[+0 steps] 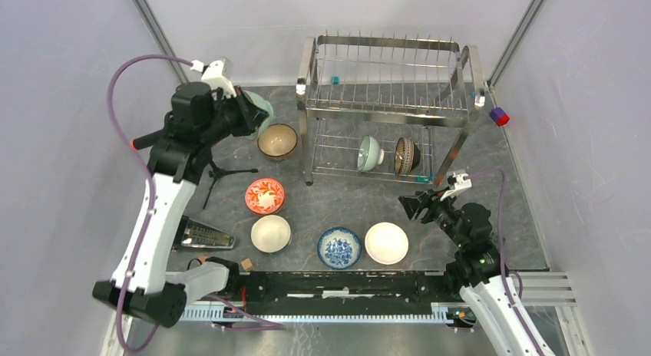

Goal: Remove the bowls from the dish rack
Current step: Place the bowl at the center of the board.

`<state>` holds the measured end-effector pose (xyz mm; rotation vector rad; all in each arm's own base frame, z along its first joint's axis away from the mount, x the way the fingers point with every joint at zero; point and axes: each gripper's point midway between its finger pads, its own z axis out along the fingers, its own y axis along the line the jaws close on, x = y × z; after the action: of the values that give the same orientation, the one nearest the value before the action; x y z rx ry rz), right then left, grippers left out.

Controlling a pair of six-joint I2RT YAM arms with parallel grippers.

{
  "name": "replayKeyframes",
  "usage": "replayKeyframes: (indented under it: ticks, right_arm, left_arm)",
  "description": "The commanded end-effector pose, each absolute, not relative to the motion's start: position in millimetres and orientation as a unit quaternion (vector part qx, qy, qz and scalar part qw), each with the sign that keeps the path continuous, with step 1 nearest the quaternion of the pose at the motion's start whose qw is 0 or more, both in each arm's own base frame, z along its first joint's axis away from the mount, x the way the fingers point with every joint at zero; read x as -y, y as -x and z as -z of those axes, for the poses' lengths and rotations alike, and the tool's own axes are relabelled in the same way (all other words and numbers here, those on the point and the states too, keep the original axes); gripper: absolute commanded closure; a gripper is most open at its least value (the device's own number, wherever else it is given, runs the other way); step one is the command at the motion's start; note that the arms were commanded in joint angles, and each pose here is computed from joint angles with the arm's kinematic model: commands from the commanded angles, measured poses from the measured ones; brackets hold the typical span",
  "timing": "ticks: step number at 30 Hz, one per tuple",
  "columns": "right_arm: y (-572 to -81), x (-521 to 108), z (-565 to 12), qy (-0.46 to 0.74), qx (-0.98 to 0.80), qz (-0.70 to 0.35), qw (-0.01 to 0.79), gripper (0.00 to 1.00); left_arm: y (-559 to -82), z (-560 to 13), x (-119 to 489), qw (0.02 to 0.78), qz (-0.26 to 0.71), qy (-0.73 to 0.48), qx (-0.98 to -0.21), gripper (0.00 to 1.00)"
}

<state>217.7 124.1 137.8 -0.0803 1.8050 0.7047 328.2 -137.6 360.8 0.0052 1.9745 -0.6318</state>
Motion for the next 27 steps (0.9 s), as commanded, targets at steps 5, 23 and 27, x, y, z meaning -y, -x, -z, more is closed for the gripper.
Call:
replayKeyframes:
  ticks: [5, 23, 27]
  right_arm:
    - [-224.7, -121.9, -170.1, 0.049, -0.749, -0.286, 0.595, 0.32]
    - [-221.4, -130.8, -145.6, 0.081, -0.78, -0.274, 0.557, 0.33]
    - [-220.3, -139.2, -147.2, 0.105, -0.789, -0.271, 0.541, 0.33]
  left_arm:
    - [-277.6, -378.9, 137.5, 0.564, 0.156, -0.096, -0.805, 0.98]
    - [-193.9, -338.2, 165.5, 0.513, 0.12, -0.217, -0.821, 0.98]
    - [-175.1, -328.9, 189.8, 0.494, 0.147, -0.262, -0.816, 0.98]
